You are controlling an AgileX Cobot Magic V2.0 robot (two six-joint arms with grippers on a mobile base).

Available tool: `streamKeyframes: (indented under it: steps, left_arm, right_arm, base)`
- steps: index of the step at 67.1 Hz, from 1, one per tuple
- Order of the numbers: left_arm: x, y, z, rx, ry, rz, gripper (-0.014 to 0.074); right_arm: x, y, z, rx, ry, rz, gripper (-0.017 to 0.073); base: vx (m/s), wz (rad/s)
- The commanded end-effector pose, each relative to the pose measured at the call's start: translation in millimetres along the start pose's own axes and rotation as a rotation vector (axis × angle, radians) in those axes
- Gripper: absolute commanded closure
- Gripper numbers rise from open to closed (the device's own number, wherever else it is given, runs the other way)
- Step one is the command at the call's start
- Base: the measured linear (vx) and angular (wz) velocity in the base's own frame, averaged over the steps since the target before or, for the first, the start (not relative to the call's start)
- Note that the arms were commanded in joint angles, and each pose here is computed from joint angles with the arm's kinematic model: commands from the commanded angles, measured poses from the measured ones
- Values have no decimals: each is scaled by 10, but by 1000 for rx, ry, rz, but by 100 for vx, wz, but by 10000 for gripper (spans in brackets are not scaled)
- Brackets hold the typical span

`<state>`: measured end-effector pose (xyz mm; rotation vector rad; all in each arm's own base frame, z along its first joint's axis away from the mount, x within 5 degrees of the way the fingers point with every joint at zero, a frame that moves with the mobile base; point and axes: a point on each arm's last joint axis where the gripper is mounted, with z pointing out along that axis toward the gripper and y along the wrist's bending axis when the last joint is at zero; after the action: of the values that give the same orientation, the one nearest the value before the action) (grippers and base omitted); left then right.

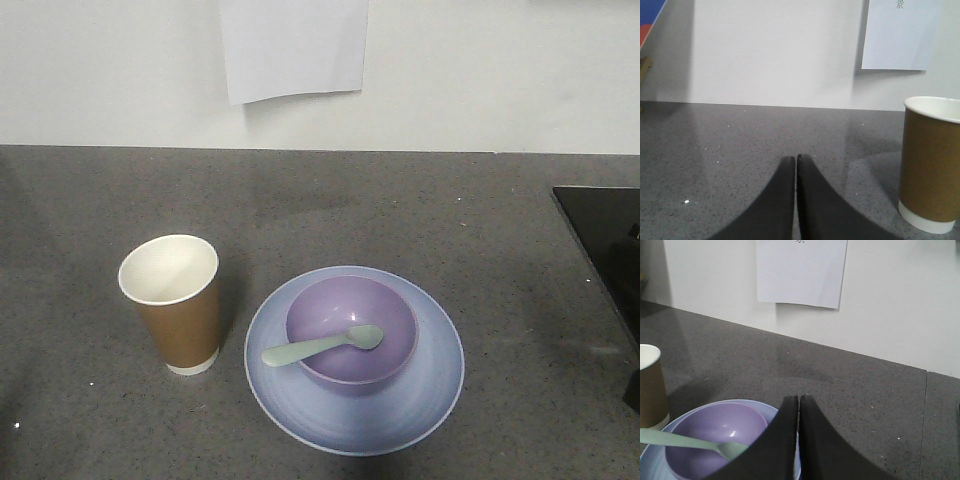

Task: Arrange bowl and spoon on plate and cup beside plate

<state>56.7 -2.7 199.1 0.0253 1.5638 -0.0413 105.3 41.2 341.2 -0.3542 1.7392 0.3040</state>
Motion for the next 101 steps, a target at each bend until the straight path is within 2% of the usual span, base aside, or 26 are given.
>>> streamKeyframes:
  steps: [1,67,74,76,86,92,101]
  left_arm:
    - [12,9,-3,-8,-65,-42,601]
    - [16,8,-2,-7,-60,-49,601]
    - [16,8,-2,-7,-60,-49,601]
    - [16,8,-2,-7,-60,-49,601]
    - [16,8,-2,-7,-60,-49,601]
    - [16,8,-2,-7,-60,-49,601]
    - [16,8,-2,-7,-60,-49,601]
  right_arm:
    - [-143,-27,-25,32,-84,-5,564]
    - [-105,-30,-19,35,-78,-7,564]
    - [128,-68,-18,84,-68,-55,564]
    - [197,-89,-24,110,-95,-51,564]
    - [617,-156,-114,205,-262,53,564]
    - [875,-166,-148,230,-289,59,564]
    - [1163,-209,-213,310,-292,112,564]
  base:
    - [0,0]
    - [0,0]
    - [0,0]
    - [0,0]
    - [0,0]
    - [0,0]
    - [0,0]
